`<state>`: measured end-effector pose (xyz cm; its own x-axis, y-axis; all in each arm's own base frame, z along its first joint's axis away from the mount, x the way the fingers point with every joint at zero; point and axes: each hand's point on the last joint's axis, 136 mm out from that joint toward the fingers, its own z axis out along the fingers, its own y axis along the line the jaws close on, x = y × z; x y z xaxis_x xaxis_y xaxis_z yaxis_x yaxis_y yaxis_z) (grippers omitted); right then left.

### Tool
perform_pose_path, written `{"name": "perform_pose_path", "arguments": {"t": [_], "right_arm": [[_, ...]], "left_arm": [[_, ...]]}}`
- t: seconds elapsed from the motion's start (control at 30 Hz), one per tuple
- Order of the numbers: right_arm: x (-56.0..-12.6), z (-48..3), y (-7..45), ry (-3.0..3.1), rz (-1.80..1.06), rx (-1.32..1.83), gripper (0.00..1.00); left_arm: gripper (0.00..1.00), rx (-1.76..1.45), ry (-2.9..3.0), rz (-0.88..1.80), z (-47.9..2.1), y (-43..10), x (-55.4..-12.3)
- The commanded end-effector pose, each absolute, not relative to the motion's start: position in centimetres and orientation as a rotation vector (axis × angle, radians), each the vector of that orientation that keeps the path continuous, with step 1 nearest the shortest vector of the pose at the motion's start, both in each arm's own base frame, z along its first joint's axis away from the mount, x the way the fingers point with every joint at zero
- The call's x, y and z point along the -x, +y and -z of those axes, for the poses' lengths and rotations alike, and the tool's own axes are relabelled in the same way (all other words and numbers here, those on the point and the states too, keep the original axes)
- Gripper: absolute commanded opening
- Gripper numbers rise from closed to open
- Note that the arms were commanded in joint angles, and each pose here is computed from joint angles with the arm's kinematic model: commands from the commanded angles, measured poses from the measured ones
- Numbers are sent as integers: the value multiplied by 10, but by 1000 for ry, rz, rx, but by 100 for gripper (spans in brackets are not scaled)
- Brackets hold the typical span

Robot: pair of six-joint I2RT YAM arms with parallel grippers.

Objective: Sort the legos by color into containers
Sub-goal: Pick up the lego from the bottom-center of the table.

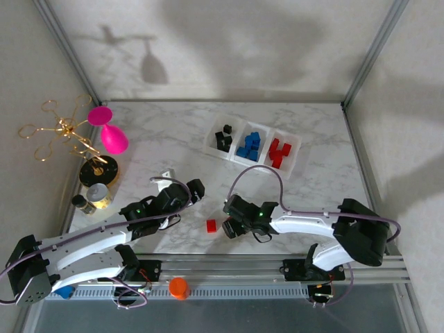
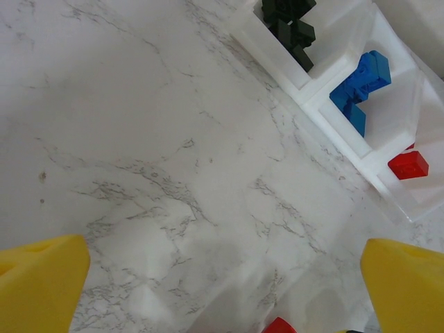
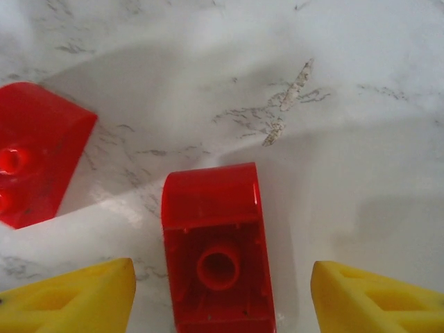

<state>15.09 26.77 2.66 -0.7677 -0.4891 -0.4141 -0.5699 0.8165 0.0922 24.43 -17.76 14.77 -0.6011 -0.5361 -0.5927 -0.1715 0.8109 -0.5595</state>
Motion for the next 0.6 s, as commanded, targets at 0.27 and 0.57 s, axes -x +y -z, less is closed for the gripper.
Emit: {"name": "perform_pose_path", "arguments": {"t": [0.27, 0.57], "right_arm": [[-160, -26, 276, 2606, -214, 805, 48], [-167, -39, 277, 2610, -227, 739, 31]], "left_arm": [[100, 575, 2166, 547, -150, -166, -246], [99, 555, 2165, 548, -156, -170, -249]]}}
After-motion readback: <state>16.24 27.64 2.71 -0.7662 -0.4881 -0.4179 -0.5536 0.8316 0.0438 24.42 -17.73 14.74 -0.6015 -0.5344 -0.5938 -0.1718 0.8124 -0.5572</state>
